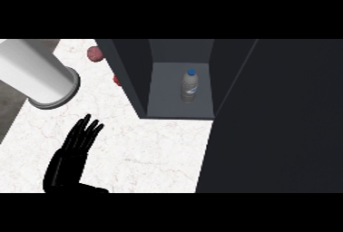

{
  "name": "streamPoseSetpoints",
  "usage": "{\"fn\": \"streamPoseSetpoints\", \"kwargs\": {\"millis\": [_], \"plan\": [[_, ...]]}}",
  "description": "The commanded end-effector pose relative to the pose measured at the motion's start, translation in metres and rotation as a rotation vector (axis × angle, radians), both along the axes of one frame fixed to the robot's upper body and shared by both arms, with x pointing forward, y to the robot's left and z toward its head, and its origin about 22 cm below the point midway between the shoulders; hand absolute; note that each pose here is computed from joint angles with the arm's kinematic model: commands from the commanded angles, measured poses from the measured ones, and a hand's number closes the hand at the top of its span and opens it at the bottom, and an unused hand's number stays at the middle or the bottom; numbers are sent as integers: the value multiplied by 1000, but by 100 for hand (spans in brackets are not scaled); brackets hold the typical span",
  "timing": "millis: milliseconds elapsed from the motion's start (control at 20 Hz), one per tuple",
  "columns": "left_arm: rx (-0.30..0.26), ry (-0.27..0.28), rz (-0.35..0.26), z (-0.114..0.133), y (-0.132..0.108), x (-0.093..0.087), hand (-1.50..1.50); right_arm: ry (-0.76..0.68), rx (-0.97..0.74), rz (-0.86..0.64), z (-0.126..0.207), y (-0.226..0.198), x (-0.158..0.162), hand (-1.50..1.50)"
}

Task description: Pick up the bottled water, place it into the cabinet and close the cabinet

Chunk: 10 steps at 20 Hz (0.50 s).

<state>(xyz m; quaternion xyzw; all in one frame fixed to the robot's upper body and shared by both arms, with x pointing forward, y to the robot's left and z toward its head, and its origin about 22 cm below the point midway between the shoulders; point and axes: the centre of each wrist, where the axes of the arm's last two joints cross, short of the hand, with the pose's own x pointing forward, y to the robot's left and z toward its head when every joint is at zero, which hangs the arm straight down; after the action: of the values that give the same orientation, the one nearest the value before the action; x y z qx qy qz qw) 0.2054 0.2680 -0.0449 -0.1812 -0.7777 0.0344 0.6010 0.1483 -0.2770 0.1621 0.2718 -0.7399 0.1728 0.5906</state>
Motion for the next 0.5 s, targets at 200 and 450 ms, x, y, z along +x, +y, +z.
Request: {"fn": "streamPoseSetpoints", "kwargs": {"millis": [200,450], "plan": [[112,-49,38,23,51,-23,-150,-142,-92,91,40,51,-28,150],[106,-72,17,40,63,-34,-150,-131,-39,164,38,79,-16,150]]}}
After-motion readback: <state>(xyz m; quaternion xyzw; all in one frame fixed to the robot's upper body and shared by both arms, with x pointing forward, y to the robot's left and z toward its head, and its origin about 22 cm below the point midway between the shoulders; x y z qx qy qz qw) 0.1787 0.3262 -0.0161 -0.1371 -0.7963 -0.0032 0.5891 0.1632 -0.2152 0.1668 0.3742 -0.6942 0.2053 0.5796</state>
